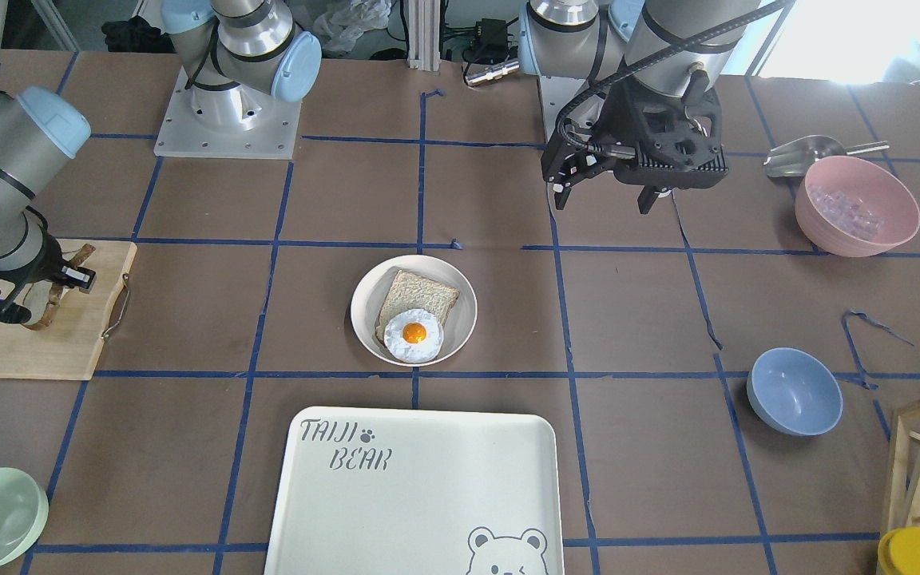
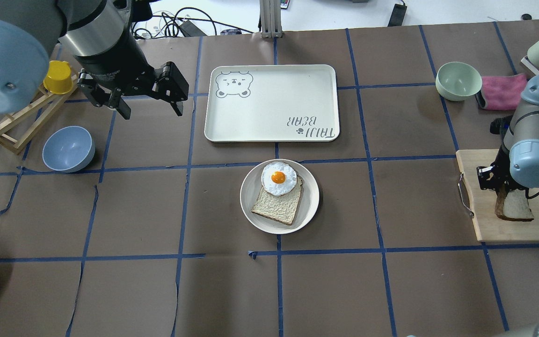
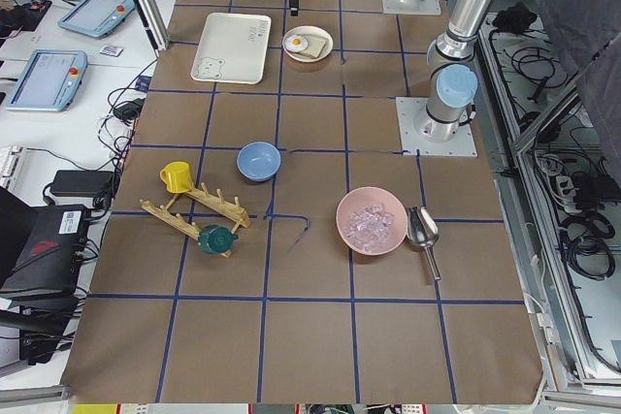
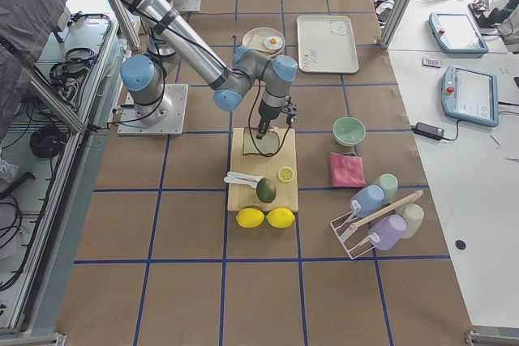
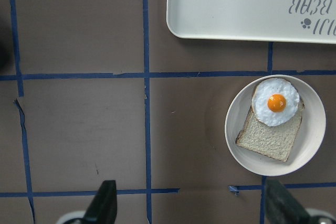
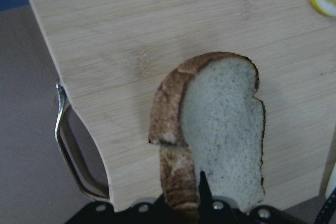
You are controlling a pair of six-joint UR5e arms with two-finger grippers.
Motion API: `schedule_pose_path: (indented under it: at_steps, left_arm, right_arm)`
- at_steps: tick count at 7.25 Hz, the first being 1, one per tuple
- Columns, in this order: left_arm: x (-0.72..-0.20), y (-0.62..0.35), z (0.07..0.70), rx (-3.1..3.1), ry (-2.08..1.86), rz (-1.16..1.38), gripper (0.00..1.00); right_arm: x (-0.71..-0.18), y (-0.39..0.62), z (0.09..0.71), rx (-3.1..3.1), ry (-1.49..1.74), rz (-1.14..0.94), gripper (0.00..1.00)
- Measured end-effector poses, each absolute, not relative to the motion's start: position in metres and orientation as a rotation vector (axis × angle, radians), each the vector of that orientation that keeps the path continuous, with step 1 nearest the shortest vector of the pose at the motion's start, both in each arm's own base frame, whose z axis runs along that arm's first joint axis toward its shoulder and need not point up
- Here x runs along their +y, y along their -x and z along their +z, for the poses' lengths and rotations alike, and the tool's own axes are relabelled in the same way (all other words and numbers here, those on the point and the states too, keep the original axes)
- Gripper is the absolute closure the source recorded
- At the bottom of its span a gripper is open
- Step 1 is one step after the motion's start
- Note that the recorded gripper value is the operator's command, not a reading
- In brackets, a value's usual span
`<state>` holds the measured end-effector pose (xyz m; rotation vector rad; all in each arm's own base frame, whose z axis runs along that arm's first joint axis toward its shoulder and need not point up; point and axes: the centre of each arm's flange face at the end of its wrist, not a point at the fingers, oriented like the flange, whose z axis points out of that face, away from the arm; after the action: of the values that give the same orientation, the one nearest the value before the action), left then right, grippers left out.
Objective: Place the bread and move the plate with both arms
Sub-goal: 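Lift the bread slice and carry it over the white plate, then lower the bread slice onto the egg and open the right gripper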
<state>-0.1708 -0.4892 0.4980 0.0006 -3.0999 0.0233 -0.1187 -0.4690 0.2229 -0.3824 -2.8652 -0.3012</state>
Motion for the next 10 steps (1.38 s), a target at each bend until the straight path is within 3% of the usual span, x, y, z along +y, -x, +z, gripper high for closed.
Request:
schedule_pose_path:
  at_steps: [3,5,10]
  left_arm:
    - [-0.489,0.170,0.498,-3.105,-0.002,0.020,0.00]
    - [-0.489,0.170,0.498,-3.106,-0.002,0.020,0.00]
    - [-0.490,0.170,0.496,-3.104,-0.005,0.017,0.00]
  right_arm:
    - [-0.493,0.041,0.311,-2.813,0.426,-0.306,1.00]
    - [-0.511,-0.076,0.354,-2.815,0.469,-0.259,1.00]
    - [-0.486,-0.302,0.313,-2.852,0.750,-0.254,1.00]
